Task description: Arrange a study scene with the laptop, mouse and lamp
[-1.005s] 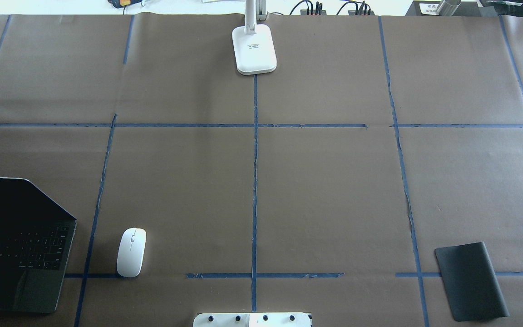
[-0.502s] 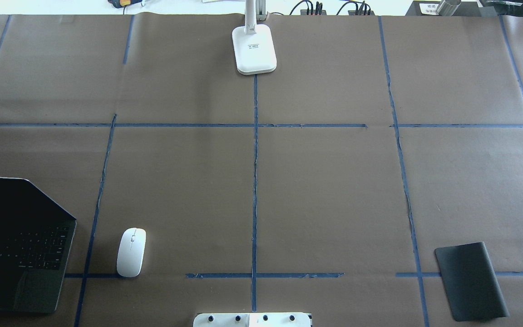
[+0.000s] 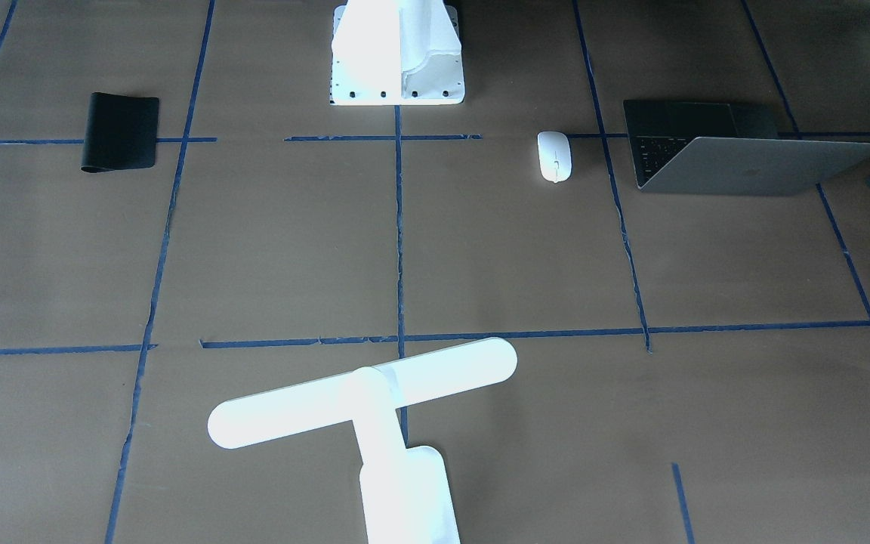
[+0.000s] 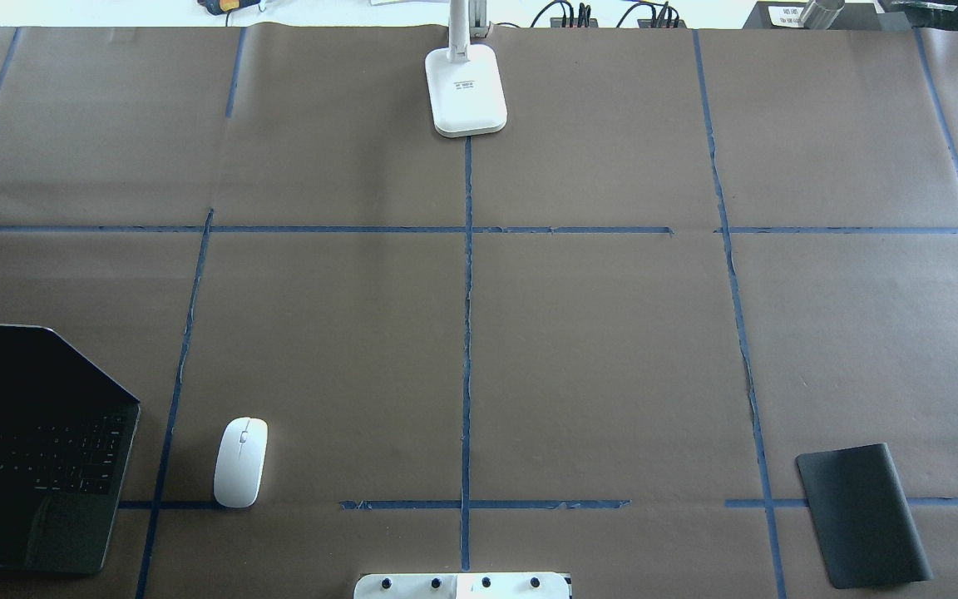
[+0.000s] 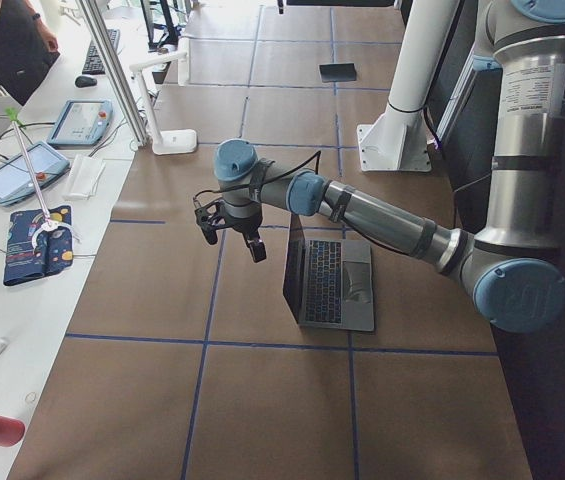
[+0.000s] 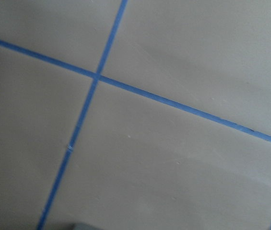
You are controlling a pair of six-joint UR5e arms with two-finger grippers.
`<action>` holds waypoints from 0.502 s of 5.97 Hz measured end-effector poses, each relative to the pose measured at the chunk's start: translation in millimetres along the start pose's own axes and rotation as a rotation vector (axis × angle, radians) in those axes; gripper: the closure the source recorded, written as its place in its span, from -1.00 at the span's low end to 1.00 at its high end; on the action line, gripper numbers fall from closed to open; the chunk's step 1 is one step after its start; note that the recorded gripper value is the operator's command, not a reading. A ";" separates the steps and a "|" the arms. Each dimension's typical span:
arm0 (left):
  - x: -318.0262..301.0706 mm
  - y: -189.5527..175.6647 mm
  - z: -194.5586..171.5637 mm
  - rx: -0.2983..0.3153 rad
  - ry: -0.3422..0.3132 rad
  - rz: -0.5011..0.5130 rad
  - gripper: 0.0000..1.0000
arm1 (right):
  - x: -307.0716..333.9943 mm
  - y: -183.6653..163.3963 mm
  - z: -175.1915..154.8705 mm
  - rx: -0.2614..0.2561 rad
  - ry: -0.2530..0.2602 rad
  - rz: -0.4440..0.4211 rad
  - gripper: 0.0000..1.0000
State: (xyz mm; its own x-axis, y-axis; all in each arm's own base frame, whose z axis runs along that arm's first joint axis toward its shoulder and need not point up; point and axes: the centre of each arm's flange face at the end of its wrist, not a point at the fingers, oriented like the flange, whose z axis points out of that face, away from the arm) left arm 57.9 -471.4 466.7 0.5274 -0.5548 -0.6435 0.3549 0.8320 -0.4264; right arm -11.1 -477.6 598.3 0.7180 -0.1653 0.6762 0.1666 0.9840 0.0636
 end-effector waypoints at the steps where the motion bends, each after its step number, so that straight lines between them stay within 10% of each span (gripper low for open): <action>1: 6.6 27.3 1.8 -0.013 -0.002 -0.127 -1.00 | 1.2 -0.1 5.2 -0.011 0.001 0.001 -1.00; 3: 6.6 59.7 6.4 -0.010 -0.027 -0.332 -1.00 | 4.3 -0.3 11.3 -0.022 0.001 0.005 -1.00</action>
State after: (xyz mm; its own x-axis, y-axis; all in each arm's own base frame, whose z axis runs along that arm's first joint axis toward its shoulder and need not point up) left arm 87.5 -425.4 441.0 0.4040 -0.7956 -0.4514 0.5033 0.6054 -0.6166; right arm -15.7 -477.8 609.5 0.7197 -0.1605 0.6754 0.1779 0.9831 0.0441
